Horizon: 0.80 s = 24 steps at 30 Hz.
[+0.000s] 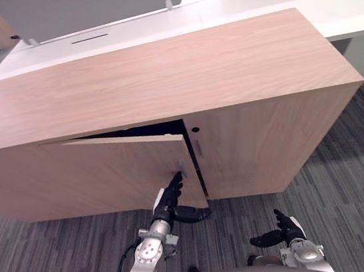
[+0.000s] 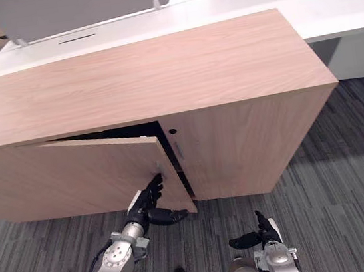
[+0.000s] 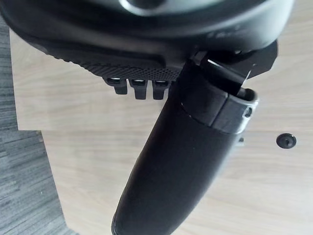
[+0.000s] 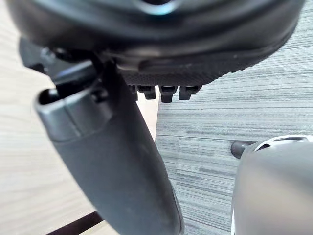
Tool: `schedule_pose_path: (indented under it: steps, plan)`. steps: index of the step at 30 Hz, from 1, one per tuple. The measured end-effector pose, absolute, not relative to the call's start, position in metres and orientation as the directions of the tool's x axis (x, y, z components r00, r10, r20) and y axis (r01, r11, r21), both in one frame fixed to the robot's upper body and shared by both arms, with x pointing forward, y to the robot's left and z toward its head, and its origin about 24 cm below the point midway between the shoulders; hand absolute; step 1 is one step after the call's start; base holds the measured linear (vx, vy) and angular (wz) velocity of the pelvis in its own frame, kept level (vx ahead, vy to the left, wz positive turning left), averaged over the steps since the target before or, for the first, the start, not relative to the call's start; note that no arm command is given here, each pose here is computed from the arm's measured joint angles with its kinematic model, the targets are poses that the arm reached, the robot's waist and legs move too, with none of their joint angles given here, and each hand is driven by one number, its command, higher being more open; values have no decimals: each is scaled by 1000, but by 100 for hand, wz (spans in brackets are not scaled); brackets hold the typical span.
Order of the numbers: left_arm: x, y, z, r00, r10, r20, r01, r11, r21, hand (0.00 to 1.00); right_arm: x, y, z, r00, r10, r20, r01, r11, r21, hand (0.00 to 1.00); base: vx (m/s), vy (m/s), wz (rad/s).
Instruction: Walk over to the cabinet, pick up the folder, carry it to the office cabinet, place the folder inside the office cabinet, then close the office cabinet door
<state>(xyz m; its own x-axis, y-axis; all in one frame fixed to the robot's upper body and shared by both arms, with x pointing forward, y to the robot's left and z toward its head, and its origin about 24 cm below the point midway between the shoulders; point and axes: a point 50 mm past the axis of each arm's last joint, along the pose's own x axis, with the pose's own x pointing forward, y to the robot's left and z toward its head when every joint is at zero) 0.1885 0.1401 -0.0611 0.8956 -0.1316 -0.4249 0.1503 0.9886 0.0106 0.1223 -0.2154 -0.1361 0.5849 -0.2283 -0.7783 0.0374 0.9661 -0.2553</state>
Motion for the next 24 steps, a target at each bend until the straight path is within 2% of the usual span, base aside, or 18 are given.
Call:
schedule_pose_path:
  steps: [7,14,18,24]
  plan:
    - [208,163,-72,885,65,-461,-15,994,110,100,125,-215,-136,580,-252,-775,58,961,-269,100,3,30,-37]
    - [187,164,-90,837,80,-542,-30,994,101,100,114,-220,-143,520,-289,-804,114,956,-270,100,-56,37,-22]
    - [156,176,-118,736,120,-667,-64,992,107,100,111,-218,-147,500,-285,-818,112,958,-265,100,-89,15,-19]
    - [97,193,-153,515,176,-839,-128,983,128,100,102,-222,-152,450,-297,-842,142,955,-262,100,-33,-2,-2]
